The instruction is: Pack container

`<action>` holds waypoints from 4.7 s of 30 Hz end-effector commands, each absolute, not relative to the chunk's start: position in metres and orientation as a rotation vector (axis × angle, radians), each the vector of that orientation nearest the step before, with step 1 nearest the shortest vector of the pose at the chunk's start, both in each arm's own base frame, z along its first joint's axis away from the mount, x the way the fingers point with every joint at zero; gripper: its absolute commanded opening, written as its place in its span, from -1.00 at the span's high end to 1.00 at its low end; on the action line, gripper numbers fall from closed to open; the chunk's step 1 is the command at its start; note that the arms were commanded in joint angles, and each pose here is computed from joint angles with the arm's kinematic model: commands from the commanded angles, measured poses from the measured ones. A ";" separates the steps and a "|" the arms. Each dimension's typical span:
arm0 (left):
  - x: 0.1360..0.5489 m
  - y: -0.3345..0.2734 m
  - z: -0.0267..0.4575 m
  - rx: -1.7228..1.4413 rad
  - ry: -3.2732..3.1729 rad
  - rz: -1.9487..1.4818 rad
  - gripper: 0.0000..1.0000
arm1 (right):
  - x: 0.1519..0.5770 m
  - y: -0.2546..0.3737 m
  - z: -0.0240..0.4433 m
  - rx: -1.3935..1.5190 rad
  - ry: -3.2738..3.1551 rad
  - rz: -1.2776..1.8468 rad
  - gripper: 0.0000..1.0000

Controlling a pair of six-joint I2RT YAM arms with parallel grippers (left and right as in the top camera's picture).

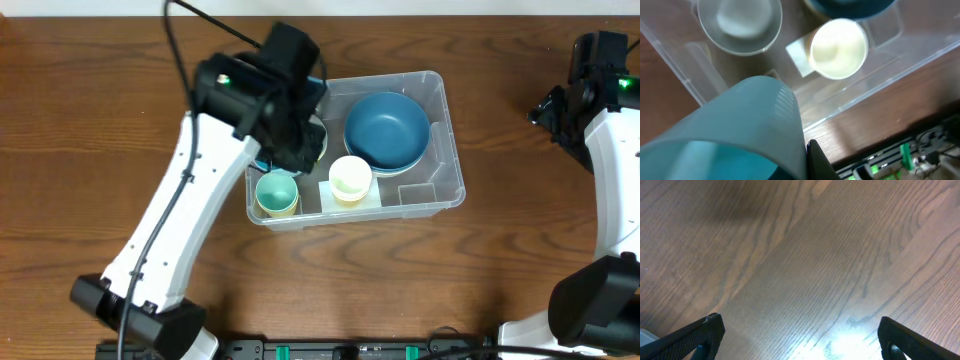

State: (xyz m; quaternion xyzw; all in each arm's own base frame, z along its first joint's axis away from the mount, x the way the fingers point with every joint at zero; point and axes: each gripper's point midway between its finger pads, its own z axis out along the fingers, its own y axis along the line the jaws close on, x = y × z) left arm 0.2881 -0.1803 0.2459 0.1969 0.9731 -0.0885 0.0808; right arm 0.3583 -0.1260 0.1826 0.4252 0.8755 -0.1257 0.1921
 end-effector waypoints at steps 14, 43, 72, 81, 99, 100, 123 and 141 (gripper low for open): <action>0.293 -0.151 0.171 0.483 3.052 -0.050 0.88 | 0.357 -0.130 0.184 1.216 2.437 -0.373 -0.98; 0.278 -0.157 0.170 0.489 3.110 -0.136 -0.18 | 0.357 -0.130 0.184 1.216 2.437 -0.372 -0.98; 0.168 -0.101 0.392 0.397 2.245 -0.427 -0.96 | 0.357 -0.130 0.184 1.216 2.437 -0.372 -0.98; 0.104 -0.068 0.414 0.379 2.065 -0.464 -0.96 | 0.357 -0.130 0.184 1.216 2.437 -0.373 -0.98; 0.092 0.011 0.408 -0.053 1.958 -0.111 -0.96 | 0.357 -0.130 0.184 1.216 2.437 -0.372 -0.99; 0.093 0.012 0.406 -0.076 1.942 -0.108 -0.96 | 0.357 -0.130 0.184 1.216 2.437 -0.372 -0.98; 0.214 -0.034 0.270 0.050 1.551 -0.231 -0.96 | 0.357 -0.130 0.184 1.216 2.437 -0.372 -0.98; 0.236 -0.035 0.168 0.038 1.691 -0.229 -0.96 | 0.357 -0.130 0.184 1.216 2.437 -0.372 -0.98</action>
